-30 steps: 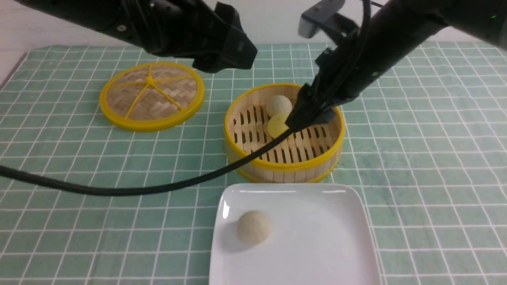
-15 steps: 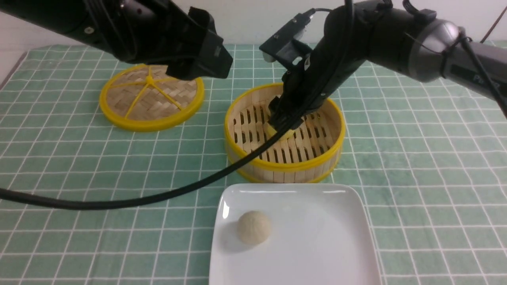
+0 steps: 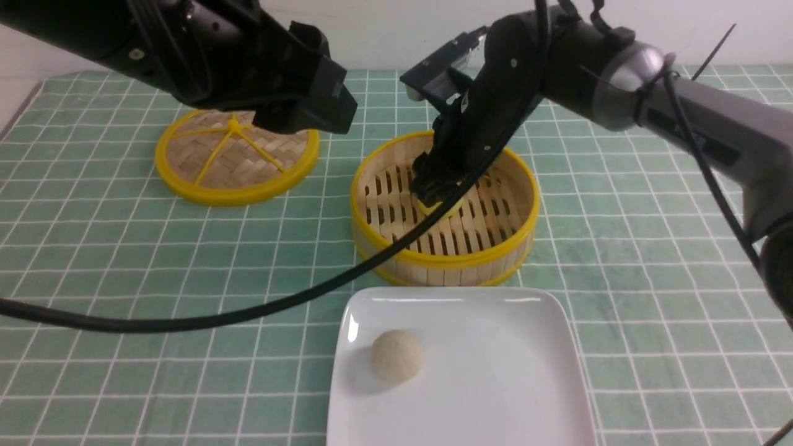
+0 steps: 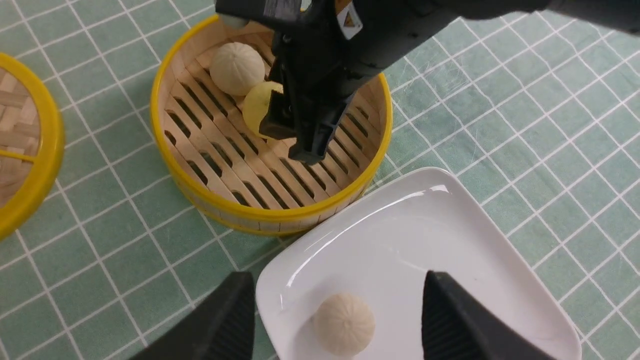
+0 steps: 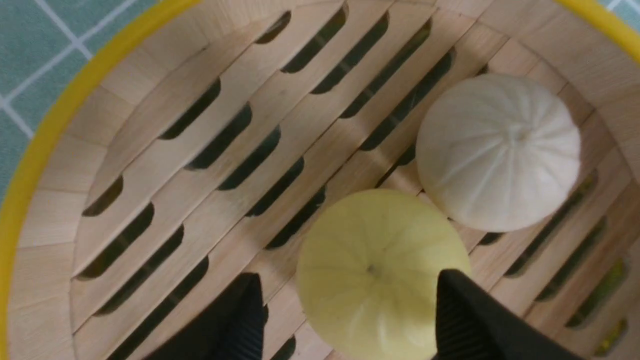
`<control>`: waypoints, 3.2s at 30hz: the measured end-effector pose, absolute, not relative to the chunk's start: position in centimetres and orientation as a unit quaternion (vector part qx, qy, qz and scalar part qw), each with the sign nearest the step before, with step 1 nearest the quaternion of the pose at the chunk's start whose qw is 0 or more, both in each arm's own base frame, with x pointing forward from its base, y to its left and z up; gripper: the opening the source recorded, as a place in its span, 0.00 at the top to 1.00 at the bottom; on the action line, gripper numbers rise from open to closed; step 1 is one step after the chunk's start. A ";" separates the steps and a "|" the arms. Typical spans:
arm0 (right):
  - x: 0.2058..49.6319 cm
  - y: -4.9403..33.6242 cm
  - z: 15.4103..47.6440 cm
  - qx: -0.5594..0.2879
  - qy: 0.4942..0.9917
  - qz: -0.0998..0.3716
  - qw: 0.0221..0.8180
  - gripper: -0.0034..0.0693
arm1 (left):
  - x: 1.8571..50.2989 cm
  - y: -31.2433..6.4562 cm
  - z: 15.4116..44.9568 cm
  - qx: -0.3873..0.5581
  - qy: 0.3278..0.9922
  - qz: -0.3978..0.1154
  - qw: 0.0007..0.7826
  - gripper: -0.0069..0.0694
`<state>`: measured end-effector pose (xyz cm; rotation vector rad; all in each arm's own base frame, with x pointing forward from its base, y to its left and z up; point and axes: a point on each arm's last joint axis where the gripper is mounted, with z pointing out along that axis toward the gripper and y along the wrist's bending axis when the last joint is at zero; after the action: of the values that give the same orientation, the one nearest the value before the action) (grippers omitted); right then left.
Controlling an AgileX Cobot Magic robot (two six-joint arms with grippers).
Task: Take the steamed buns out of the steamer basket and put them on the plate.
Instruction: Use the right arm to grab the steamed stuffed bun that is closest to it, then use the right arm to put the steamed stuffed bun into the plate
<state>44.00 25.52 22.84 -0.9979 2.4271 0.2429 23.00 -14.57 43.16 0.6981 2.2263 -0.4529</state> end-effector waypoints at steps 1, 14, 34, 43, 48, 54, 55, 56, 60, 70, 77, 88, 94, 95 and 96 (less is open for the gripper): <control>44.1 25.6 22.3 -0.367 0.893 0.088 0.246 0.32 | 23.0 -14.6 43.1 0.273 0.869 -0.177 0.373 0.31; 44.5 25.7 21.9 -0.363 0.890 0.087 0.260 0.50 | 22.9 -14.5 43.0 0.275 0.872 -0.175 0.364 0.32; 45.0 25.4 21.5 -0.387 0.882 0.052 0.265 0.94 | 22.7 -14.5 42.9 0.277 0.877 -0.174 0.353 0.32; 41.8 23.7 31.1 -0.392 0.862 0.054 0.316 0.94 | 22.7 -14.4 42.8 0.279 0.878 -0.172 0.349 0.38; 38.0 21.6 37.6 -0.398 0.854 0.054 0.331 0.94 | 22.7 -14.4 42.8 0.280 0.879 -0.169 0.347 0.40; 32.9 19.0 43.4 -0.402 0.849 0.063 0.336 0.94 | 22.6 -14.4 42.7 0.280 0.880 -0.169 0.346 0.41; 32.3 18.8 44.1 -0.401 0.847 0.068 0.343 0.94 | 22.6 -14.4 42.7 0.280 0.880 -0.169 0.346 0.42; 32.1 18.7 44.4 -0.401 0.845 0.069 0.347 0.94 | 22.6 -14.4 42.7 0.280 0.880 -0.169 0.346 0.42; 29.6 17.8 46.7 -0.392 0.838 0.103 0.367 0.94 | 22.7 -14.4 42.8 0.280 0.879 -0.169 0.347 0.42; 29.0 18.2 38.6 -0.380 0.888 0.130 0.224 0.94 | 22.8 -14.4 42.9 0.278 0.877 -0.170 0.354 0.42; 28.7 19.1 29.4 -0.416 0.888 0.168 0.104 0.94 | 23.2 -14.6 42.4 0.278 0.880 -0.168 0.347 0.42; 30.5 21.7 24.1 -0.445 0.856 0.244 0.096 0.94 | 24.0 -15.2 41.5 0.278 0.886 -0.168 0.332 0.42; 31.5 22.1 21.3 -0.449 0.857 0.240 0.080 0.94 | 24.0 -15.2 41.5 0.278 0.886 -0.168 0.332 0.42; 31.5 22.2 20.9 -0.451 0.856 0.240 0.076 0.94 | 24.0 -15.2 41.5 0.278 0.886 -0.168 0.332 0.42; 31.5 22.2 20.8 -0.452 0.856 0.240 0.076 0.94 | 24.0 -15.2 41.5 0.278 0.886 -0.168 0.332 0.42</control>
<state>31.53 22.19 20.85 -1.3561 2.5660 0.7191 24.00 -15.15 41.55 0.7264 2.3143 -0.4393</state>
